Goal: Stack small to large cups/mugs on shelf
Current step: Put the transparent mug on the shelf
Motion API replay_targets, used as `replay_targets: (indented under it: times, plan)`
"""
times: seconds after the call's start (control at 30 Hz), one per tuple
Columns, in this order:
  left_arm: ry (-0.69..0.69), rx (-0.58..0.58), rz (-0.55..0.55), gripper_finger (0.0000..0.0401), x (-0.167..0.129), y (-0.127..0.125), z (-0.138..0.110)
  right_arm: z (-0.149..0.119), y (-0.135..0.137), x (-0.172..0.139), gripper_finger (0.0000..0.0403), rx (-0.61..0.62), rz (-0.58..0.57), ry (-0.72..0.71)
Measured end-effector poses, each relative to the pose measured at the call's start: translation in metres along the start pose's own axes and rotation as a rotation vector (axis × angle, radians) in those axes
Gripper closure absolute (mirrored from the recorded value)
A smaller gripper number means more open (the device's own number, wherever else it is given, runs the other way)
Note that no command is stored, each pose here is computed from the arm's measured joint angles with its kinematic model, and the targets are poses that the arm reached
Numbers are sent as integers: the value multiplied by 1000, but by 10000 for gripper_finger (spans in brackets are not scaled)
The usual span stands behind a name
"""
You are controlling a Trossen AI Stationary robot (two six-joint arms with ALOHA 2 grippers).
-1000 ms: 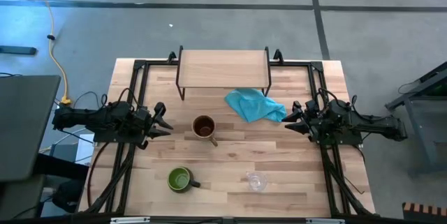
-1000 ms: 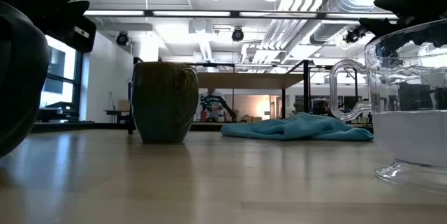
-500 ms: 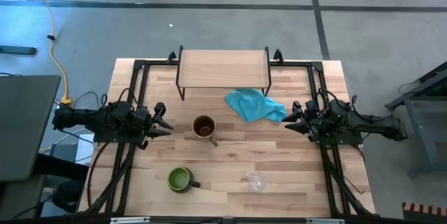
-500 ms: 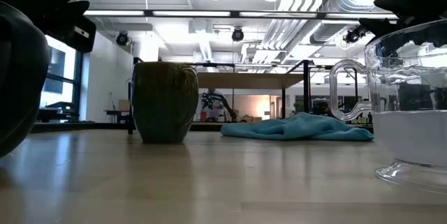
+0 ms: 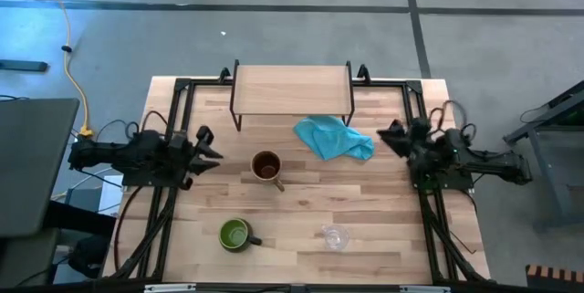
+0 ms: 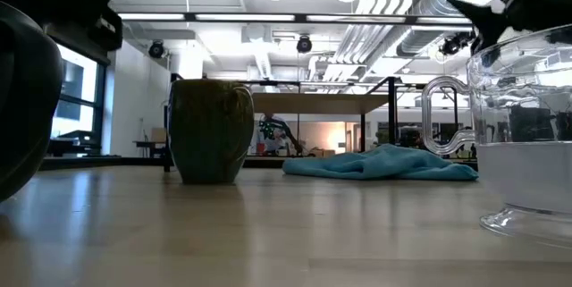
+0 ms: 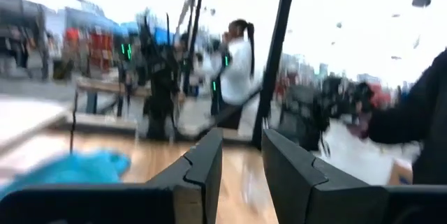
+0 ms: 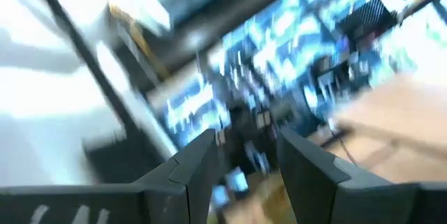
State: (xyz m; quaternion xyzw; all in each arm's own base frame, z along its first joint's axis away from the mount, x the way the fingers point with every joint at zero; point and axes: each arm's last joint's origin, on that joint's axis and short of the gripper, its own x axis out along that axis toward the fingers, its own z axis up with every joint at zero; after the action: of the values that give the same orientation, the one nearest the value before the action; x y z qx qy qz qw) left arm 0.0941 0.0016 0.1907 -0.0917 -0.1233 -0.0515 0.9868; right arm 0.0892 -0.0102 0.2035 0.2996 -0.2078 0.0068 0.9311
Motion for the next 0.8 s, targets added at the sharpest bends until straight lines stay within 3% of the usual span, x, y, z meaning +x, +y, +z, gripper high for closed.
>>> replay_targets:
  times: [0.23, 0.37, 0.53, 0.67, 0.8]
  plan:
    - [-192, 22, 30, 311, -2, -2, 18, 16, 12, 0, 258, 35, 62, -108]
    - [-262, 22, 18, 311, -3, -3, 24, 17, 13, 1, 258, 29, 71, -99]
    - [-339, -2, -19, 311, -5, -6, 31, 15, 11, 1, 258, -65, 49, -85]
    - [-392, -34, -41, 311, -7, -7, 36, 15, 11, 1, 258, -15, 49, -76]
    - [-425, -56, 32, 311, -8, -5, 38, 11, 8, 1, 258, -41, 16, -39]
